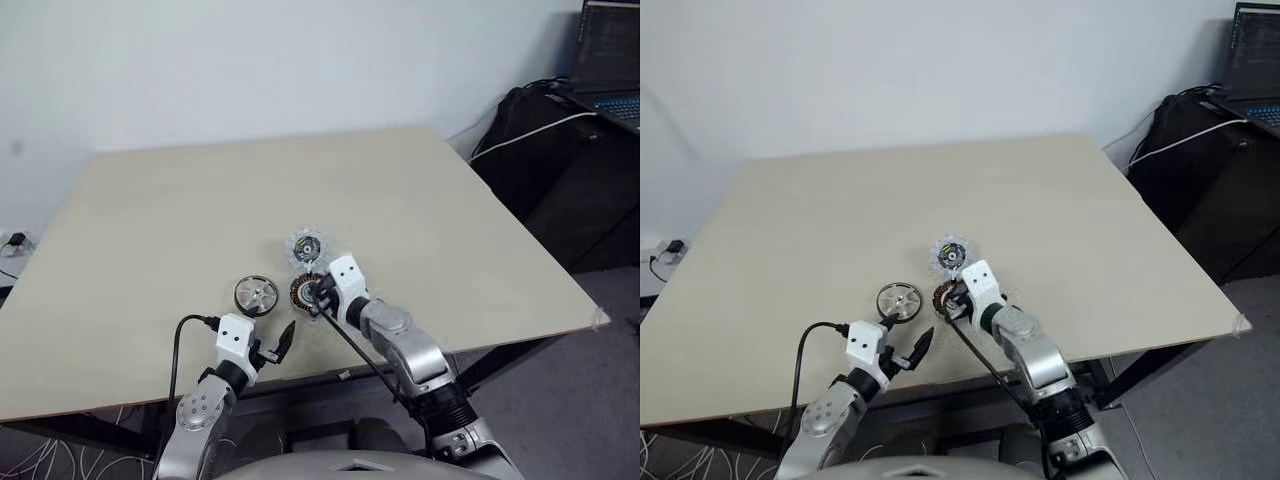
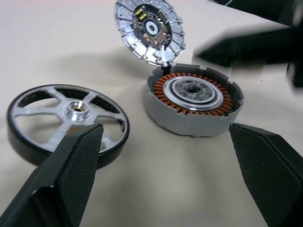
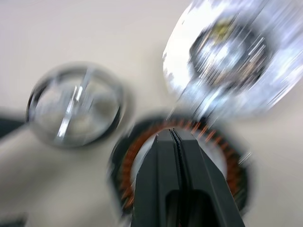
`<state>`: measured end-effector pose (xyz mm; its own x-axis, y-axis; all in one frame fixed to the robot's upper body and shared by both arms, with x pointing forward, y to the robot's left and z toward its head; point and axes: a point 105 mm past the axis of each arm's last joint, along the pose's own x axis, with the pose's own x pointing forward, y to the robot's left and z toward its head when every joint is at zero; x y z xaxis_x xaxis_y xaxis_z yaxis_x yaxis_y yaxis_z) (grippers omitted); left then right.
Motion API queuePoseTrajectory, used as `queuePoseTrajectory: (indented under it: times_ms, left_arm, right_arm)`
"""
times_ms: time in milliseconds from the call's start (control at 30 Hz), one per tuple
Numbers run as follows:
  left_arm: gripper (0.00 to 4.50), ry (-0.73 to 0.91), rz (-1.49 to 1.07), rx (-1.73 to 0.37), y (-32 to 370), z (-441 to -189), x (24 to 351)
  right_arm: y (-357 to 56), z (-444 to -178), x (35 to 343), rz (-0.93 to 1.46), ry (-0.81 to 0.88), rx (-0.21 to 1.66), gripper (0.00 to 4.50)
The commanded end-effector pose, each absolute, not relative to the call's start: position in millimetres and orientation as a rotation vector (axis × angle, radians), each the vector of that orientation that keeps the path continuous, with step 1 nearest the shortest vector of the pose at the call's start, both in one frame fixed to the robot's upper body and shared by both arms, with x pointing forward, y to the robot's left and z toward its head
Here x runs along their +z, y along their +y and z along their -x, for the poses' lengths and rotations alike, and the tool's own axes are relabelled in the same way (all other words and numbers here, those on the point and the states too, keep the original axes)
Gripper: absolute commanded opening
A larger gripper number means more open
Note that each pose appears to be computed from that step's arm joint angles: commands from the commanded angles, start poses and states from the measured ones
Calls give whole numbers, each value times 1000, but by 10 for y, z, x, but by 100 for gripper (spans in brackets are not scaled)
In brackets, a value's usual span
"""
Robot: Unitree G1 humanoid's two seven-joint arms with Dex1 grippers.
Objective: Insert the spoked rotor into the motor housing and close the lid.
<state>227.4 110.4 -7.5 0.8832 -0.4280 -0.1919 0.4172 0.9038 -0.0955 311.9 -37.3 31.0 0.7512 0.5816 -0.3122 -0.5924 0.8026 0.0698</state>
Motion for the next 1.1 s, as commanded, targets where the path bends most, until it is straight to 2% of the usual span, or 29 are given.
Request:
queuePoseTrajectory:
  times_ms: [33,133,500,833,1100]
  left_arm:
    - [450,170,63,-369,1188,-2342,-7]
    - [450,173,89,-298,1296,-2354,-29]
    - [450,169,77,-324,1248,-2341,0]
    - [450,168,78,-332,1226,-2317,32]
    - [450,168,83,-338,1210,-2304,39]
  right_arm:
    - [-429,-3194,624,47,169,601,2]
    - [-486,-3161,654,27,150,590,2]
    - [-343,-3119,271,108,348,648,2]
    - [-226,-3221,265,83,362,653,2]
    - [-354,-3061,-161,129,520,656,2]
